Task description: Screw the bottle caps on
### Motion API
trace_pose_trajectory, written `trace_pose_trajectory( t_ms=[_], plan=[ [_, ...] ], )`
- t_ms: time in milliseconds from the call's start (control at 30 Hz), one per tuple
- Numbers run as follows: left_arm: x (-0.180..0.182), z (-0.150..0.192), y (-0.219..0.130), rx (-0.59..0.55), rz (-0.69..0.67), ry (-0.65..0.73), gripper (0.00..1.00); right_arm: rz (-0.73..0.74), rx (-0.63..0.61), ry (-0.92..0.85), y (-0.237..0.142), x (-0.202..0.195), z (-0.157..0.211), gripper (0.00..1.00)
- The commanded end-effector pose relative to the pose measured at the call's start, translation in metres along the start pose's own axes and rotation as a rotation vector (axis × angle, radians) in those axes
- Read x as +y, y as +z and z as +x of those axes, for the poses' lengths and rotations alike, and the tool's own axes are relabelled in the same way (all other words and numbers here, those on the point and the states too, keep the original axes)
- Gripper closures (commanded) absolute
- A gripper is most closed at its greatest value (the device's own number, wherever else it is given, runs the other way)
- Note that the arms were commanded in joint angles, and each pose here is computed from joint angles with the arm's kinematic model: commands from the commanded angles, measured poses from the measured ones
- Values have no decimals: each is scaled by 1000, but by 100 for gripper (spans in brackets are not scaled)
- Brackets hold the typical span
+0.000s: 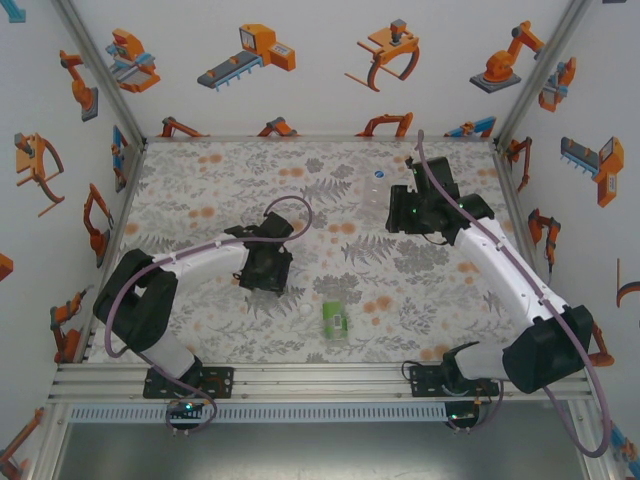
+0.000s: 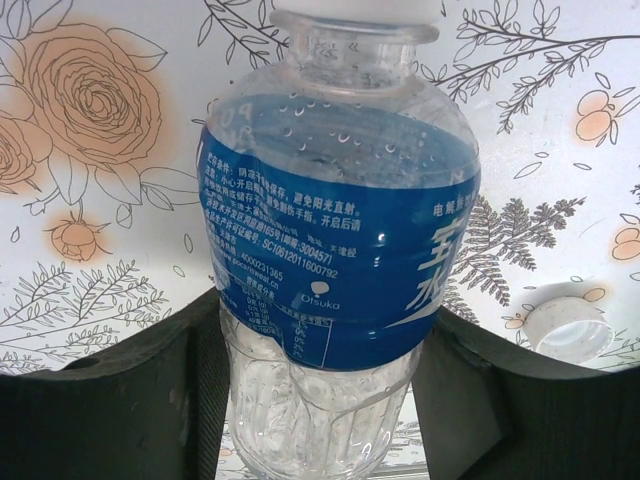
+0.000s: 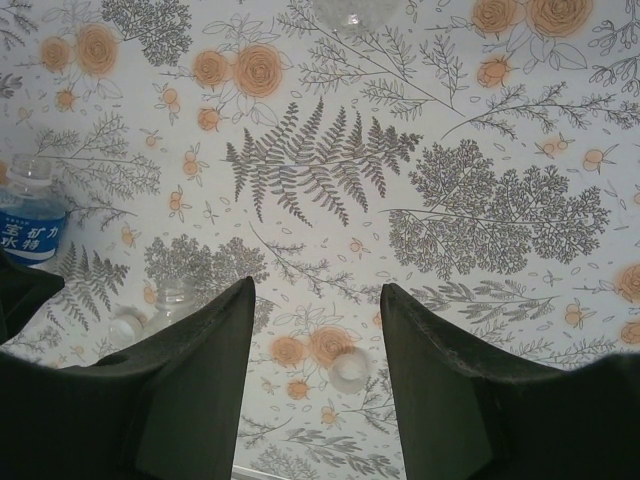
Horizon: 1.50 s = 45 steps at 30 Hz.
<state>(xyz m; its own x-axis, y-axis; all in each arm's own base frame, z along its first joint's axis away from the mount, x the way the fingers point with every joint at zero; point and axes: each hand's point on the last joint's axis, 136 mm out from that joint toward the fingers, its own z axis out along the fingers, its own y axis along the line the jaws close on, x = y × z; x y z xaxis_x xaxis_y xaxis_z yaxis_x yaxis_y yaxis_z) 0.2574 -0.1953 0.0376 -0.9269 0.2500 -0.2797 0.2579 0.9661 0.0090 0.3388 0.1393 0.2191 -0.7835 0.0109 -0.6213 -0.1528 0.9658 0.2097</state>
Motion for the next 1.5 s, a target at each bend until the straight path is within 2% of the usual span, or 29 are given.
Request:
trace_pose_trajectory(
  t_ms=[0, 67, 200, 333, 567, 633, 867, 1100, 1233, 1467],
  plan=[
    [3, 3, 0, 8, 6, -9, 49, -16, -9, 22, -6, 2, 0, 51],
    [4, -1, -7, -17, 10, -1, 54, -22, 3, 37, -7, 4, 1, 55],
    [6, -12, -22, -72, 27, 17, 64, -52, 28, 33, -5, 14, 5, 57],
    [10, -26, -46, -154, 49, 24, 84, -74, 41, 6, -5, 28, 10, 57],
    [22, -49, -101, -310, 136, 24, 92, -106, 66, -57, -2, 63, 24, 57],
    [22, -54, -117, -351, 156, 60, 98, -114, 79, -88, 0, 75, 31, 57],
    [17, -59, -168, -498, 209, 218, 100, -119, 146, -168, 12, 104, 60, 57],
    [12, -52, -218, -713, 266, 349, 100, -150, 199, -225, 22, 141, 88, 58],
    [23, -45, -237, -815, 220, 379, 100, -164, 239, -260, 31, 162, 108, 59],
    [57, -35, -244, -908, 67, 308, 100, -162, 303, -346, 42, 195, 141, 59]
  ],
)
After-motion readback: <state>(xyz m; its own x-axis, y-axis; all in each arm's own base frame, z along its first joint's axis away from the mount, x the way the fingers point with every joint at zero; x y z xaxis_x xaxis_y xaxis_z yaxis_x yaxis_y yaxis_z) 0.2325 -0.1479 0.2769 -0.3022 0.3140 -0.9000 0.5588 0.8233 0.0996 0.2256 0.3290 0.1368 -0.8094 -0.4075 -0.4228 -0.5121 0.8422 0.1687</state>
